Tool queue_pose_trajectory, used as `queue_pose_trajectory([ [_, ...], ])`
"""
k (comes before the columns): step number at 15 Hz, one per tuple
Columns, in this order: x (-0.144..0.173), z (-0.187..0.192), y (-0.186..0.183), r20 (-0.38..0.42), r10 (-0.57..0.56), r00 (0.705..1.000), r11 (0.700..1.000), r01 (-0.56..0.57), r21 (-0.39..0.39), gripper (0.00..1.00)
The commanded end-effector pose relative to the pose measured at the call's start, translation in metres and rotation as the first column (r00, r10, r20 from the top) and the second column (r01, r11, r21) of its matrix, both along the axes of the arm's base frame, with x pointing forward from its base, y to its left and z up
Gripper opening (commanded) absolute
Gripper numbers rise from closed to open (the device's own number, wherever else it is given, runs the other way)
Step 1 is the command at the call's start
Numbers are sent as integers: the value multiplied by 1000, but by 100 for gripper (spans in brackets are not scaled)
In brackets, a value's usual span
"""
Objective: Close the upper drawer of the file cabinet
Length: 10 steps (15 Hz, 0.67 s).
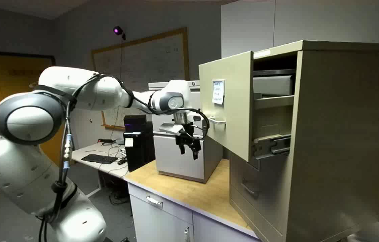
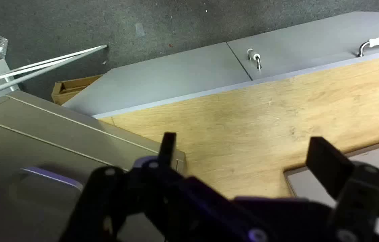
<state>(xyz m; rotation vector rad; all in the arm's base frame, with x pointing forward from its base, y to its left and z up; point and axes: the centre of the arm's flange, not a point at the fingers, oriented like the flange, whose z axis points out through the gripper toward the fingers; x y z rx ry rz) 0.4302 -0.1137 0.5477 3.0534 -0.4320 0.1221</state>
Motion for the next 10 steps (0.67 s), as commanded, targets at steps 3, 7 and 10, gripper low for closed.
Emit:
queue_pose_trajectory([
  [3,0,1,0,1,0,1000,1000,0,0,100],
  [7,0,0,0,3,-9,1000,1000,9,-9,100],
  [10,3,1,3,19,-38,999,998,39,-50,100],
])
